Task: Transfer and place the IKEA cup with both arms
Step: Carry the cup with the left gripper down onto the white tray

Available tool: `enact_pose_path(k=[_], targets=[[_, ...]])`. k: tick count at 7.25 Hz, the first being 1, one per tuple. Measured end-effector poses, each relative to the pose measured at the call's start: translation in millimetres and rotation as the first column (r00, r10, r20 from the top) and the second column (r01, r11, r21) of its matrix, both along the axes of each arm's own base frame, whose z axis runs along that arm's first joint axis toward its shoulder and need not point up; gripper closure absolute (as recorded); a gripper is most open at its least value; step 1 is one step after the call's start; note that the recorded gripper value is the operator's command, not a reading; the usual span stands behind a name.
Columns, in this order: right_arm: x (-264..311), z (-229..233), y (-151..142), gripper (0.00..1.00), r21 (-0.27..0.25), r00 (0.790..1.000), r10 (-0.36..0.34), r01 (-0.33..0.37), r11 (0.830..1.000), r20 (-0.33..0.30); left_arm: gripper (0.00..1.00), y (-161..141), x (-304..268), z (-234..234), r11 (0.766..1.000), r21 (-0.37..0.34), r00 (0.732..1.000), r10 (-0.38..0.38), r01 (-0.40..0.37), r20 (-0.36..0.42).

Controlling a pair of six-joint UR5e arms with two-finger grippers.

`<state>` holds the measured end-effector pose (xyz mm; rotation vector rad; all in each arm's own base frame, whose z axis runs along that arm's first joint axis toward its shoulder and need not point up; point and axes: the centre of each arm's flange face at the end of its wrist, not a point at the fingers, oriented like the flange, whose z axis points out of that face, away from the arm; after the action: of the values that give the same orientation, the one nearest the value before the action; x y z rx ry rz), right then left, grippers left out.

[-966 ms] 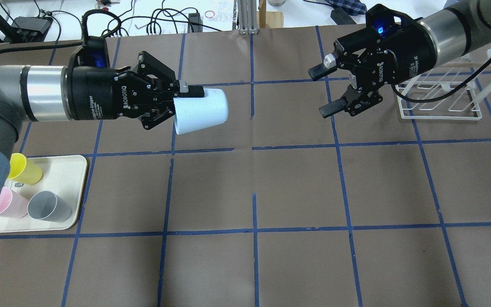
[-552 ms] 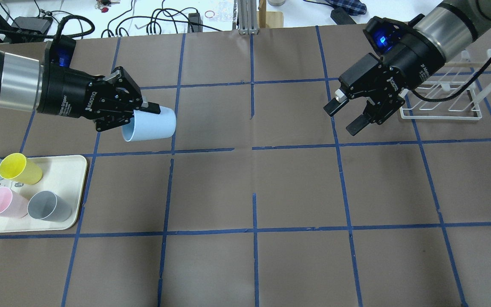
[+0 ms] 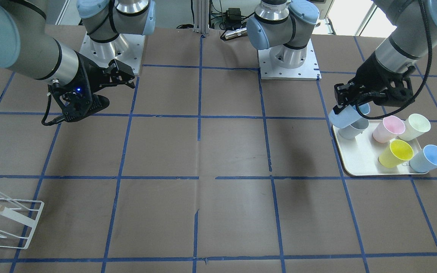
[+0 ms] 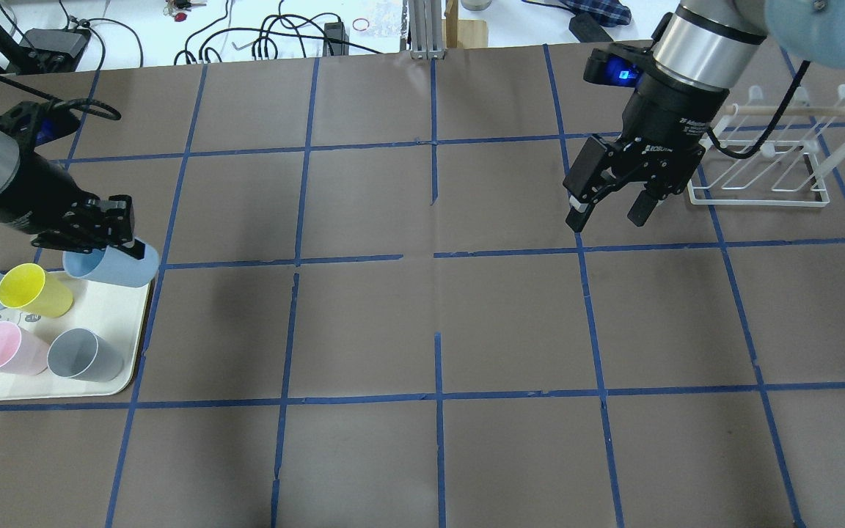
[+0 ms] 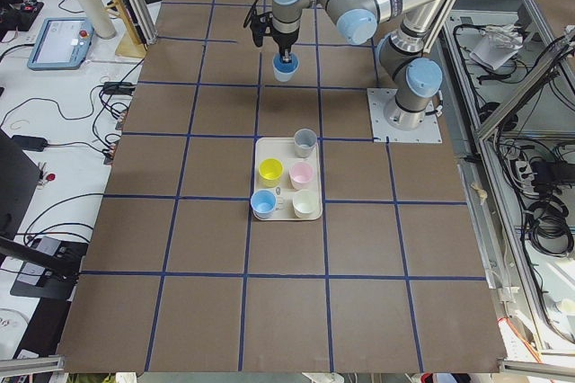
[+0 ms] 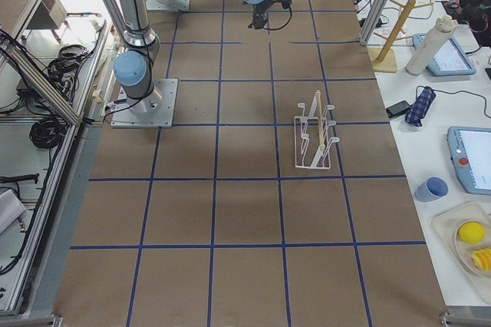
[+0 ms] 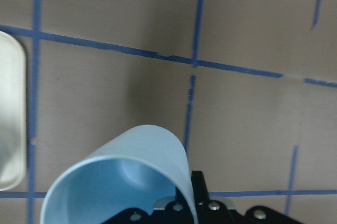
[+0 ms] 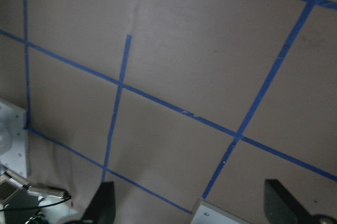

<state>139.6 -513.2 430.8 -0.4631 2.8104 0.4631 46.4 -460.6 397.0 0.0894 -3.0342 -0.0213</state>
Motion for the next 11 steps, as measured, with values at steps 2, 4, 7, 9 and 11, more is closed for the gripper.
enact_pose_path(k=[2, 4, 7, 9, 11], targets=[[26.3, 12.1, -10.6, 0.0, -0.174, 0.982, -0.069, 0.038, 0.984, -0.178, 1.0, -25.6, 36.4, -33.4, 0.993, 0.052, 0.98, -0.11, 0.103, 0.168], [46.8, 30.7, -12.9, 0.0, -0.309, 0.96, -0.153, 0.076, 0.948, -0.234, 1.0, -48.4, 55.6, -68.8, 0.985, 0.086, 0.958, -0.168, 0.151, 0.231], [30.6, 54.0, -18.7, 0.0, -0.402, 0.938, -0.276, 0.175, 0.899, -0.209, 1.0, -67.4, 66.6, -107.5, 0.981, 0.096, 0.953, -0.189, 0.171, 0.235], [14.7, 60.0, -16.3, 0.0, -0.412, 0.911, -0.364, 0.26, 0.873, -0.196, 1.0, -68.6, 69.2, -133.3, 0.976, 0.134, 0.96, -0.195, 0.17, 0.203], [13.4, 62.2, -12.9, 0.0, -0.412, 0.905, -0.381, 0.279, 0.867, -0.188, 1.0, -67.6, 72.5, -150.9, 0.972, 0.165, 0.963, -0.196, 0.167, 0.184]])
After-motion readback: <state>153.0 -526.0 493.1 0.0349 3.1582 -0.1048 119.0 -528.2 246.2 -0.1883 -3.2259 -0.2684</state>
